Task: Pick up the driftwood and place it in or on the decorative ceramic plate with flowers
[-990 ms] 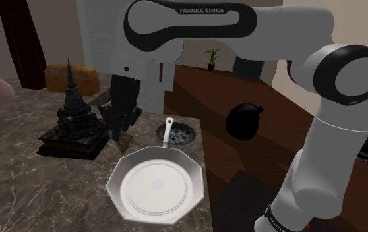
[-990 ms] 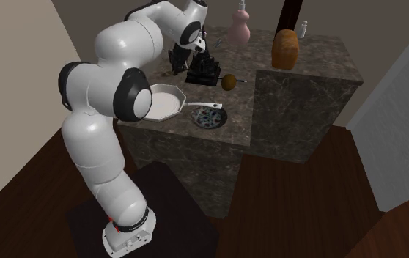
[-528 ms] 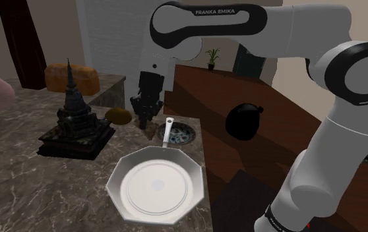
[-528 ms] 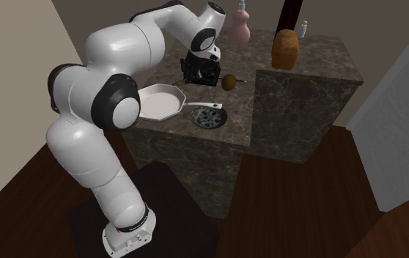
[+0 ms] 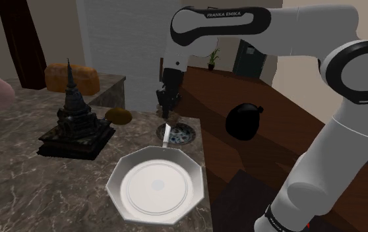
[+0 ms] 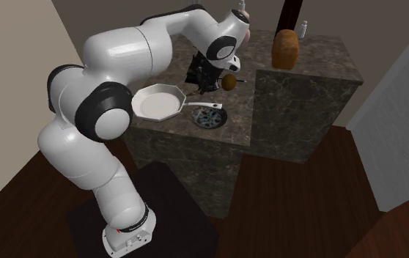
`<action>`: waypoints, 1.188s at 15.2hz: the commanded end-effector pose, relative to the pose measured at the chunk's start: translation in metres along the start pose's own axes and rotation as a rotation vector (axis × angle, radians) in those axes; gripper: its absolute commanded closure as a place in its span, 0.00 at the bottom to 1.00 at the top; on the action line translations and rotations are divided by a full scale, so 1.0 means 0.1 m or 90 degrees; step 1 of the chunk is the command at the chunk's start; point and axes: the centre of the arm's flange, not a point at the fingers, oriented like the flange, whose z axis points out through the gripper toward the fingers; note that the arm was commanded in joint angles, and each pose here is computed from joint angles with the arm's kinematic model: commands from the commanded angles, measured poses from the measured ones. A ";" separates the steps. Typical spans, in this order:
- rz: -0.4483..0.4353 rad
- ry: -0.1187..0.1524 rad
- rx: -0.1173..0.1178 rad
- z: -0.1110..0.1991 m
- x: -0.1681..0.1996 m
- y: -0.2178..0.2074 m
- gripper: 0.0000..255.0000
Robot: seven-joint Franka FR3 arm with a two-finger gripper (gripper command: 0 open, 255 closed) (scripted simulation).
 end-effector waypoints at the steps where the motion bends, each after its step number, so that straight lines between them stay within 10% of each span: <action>1: -0.001 0.000 0.000 -0.08 -0.08 0.26 1.00; 18: -0.001 0.000 0.000 0.47 -0.01 0.84 1.00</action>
